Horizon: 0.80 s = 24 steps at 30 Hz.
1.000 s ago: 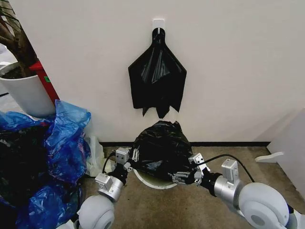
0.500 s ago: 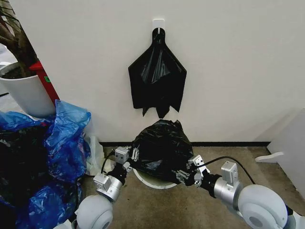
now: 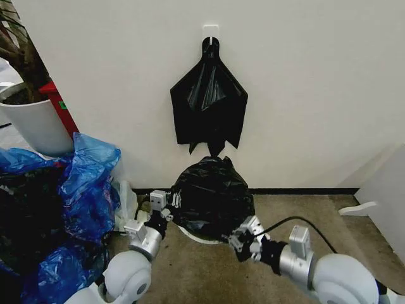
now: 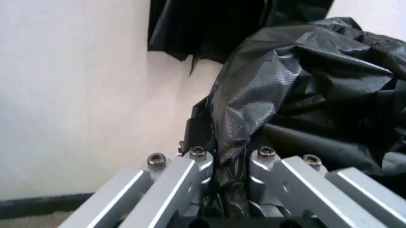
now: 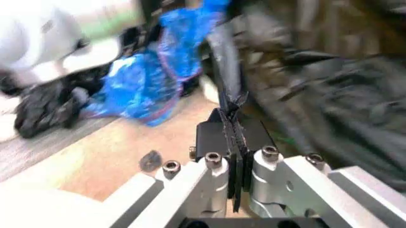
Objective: Place the garbage bag over the trash bin.
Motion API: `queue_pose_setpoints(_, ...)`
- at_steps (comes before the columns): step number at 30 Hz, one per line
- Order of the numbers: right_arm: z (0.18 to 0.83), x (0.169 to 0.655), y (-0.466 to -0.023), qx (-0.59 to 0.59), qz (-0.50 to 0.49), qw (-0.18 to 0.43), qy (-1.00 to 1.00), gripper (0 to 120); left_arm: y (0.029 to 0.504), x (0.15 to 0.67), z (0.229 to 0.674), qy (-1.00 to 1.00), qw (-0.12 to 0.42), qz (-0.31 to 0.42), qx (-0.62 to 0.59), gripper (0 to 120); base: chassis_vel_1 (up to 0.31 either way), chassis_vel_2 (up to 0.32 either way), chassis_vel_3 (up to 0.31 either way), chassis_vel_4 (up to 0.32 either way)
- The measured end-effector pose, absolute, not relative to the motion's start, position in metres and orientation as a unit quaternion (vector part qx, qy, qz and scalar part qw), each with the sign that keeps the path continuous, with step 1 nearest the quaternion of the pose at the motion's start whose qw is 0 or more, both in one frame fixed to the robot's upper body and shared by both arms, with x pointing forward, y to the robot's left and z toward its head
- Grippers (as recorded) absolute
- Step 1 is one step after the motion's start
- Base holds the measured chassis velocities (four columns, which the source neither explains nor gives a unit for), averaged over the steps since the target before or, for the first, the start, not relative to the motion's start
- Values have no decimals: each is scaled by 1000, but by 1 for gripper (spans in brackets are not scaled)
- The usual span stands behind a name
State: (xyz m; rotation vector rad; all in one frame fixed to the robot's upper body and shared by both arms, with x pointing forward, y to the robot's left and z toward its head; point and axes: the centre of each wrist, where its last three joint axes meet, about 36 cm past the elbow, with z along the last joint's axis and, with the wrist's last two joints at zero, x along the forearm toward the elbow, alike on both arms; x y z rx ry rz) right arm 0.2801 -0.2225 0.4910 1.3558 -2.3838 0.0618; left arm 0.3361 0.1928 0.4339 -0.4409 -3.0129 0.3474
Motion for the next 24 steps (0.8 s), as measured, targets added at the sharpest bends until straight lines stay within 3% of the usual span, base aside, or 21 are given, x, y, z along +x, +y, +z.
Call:
queue_pose_setpoints(7, 448, 279, -215, 517, 55, 197, -831, 0, 189, 344, 441, -980, 56, 145, -126, 5, 0, 0, 0, 0)
queue_pose_setpoints(24, 363, 296, -228, 461, 73, 231, -854, 0, 186, 347, 485, -959, 119, 238, -100, 5, 0, 0, 0, 0)
